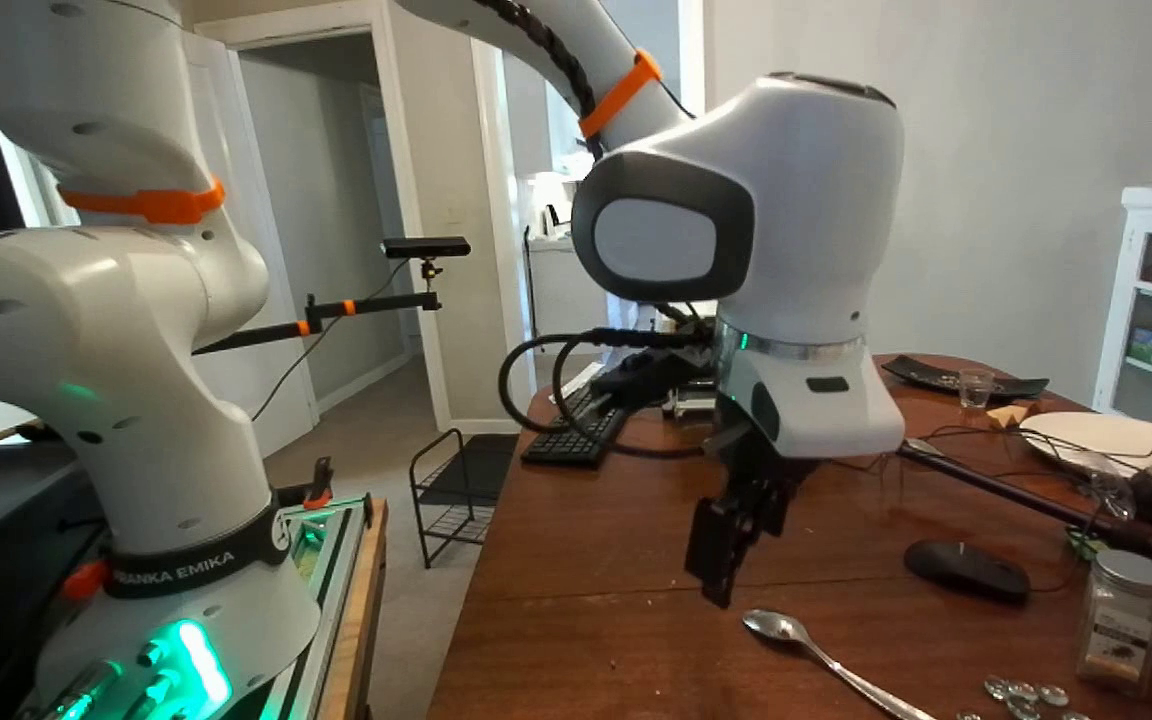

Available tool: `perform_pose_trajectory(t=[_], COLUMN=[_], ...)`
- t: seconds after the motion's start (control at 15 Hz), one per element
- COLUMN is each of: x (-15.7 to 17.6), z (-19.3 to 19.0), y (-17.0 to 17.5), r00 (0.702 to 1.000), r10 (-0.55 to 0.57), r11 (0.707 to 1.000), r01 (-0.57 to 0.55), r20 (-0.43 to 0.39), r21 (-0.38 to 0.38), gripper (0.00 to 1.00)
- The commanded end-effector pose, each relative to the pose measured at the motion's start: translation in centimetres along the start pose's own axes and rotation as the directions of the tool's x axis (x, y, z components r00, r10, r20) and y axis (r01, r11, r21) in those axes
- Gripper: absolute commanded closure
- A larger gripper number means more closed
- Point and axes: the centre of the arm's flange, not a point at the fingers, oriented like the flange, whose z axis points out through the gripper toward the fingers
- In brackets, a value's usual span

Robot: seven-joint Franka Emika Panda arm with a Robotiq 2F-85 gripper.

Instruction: Use the silver spoon to pull out the oven rack then put the blue masking tape on top of the oven.

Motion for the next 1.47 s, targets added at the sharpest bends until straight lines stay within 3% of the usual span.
perform_pose_trajectory(t=[0.0,0.47,1.0,1.2,1.4], x=[1.1,3.9,7.6,8.5,8.7], z=[3.5,7.4,9.4,9.9,10.6], y=[1.2,-1.5,-3.9,-5.1,-6.2], r00=[1.0,0.991,0.977,0.973,0.972], r10=[0.001,0.122,0.21,0.226,0.232], r11=[1.0,0.992,0.976,0.972,0.97], r01=[-0.001,-0.121,-0.207,-0.223,-0.227], r20=[0.029,0.051,0.043,0.041,0.048], r21=[-0.007,-0.031,-0.066,-0.074,-0.086], gripper=[0.0,0.0,0.0,0.13,0.08])
